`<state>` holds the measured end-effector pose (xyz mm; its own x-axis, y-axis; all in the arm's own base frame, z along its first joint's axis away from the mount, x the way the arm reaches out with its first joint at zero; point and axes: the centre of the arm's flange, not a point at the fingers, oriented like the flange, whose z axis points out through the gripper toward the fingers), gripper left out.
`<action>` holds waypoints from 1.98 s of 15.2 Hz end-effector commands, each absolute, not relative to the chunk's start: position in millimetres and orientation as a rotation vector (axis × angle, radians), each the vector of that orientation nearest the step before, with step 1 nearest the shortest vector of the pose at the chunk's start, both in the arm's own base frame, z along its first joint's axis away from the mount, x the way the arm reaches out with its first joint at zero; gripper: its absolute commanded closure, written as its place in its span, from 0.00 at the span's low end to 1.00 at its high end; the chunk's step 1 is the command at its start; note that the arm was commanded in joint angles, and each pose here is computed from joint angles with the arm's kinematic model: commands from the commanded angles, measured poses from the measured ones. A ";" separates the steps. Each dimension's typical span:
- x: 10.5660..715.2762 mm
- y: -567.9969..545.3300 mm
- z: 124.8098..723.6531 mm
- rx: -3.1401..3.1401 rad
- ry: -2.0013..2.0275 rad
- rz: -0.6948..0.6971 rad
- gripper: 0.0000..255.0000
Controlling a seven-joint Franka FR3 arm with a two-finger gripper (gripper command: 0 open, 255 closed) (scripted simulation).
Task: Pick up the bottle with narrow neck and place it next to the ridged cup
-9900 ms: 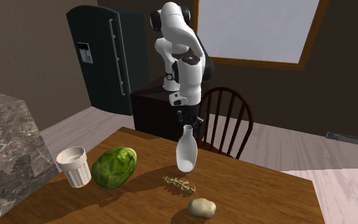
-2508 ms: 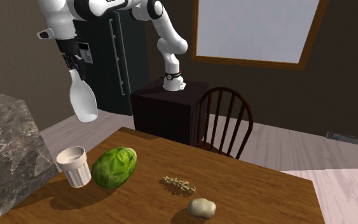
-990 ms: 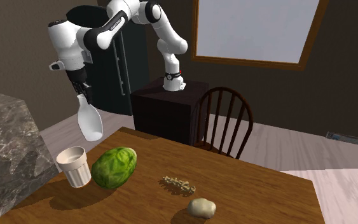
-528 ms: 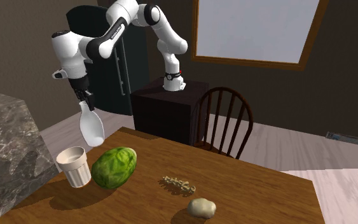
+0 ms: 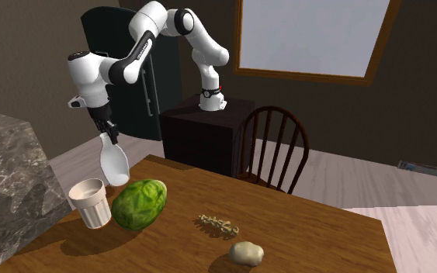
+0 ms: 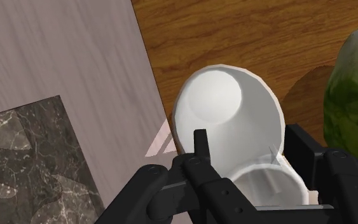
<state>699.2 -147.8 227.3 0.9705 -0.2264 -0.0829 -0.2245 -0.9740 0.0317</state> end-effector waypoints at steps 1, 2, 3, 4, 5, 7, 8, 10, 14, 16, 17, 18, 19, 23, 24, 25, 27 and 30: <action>699.4 -148.1 218.2 3.096 -0.354 -0.132 1.00; 699.4 -148.1 212.9 3.096 -0.354 -0.132 1.00; 699.4 -148.1 207.6 3.096 -0.354 -0.132 1.00; 699.4 -148.1 202.3 3.096 -0.354 -0.132 1.00; 699.4 -148.1 197.0 3.096 -0.354 -0.132 1.00; 699.4 -148.1 189.0 3.096 -0.354 -0.132 1.00; 699.5 -148.1 189.0 3.096 -0.354 -0.132 1.00; 699.5 -148.1 189.0 3.096 -0.354 -0.132 1.00; 699.5 -148.1 189.0 3.096 -0.354 -0.132 1.00; 699.4 -148.1 189.1 3.096 -0.354 -0.132 0.00; 699.4 -148.1 189.1 3.096 -0.354 -0.132 0.00; 699.4 -148.1 189.1 3.096 -0.354 -0.132 0.00; 699.4 -148.1 189.1 3.096 -0.354 -0.132 0.00; 702.9 -147.7 228.5 3.096 -0.354 -0.132 0.00; 703.8 -147.5 238.8 3.096 -0.354 -0.132 0.00; 703.8 -147.5 238.8 3.096 -0.354 -0.132 0.00; 703.8 -147.5 238.8 3.096 -0.354 -0.132 0.00; 703.8 -147.5 238.8 3.096 -0.354 -0.132 0.00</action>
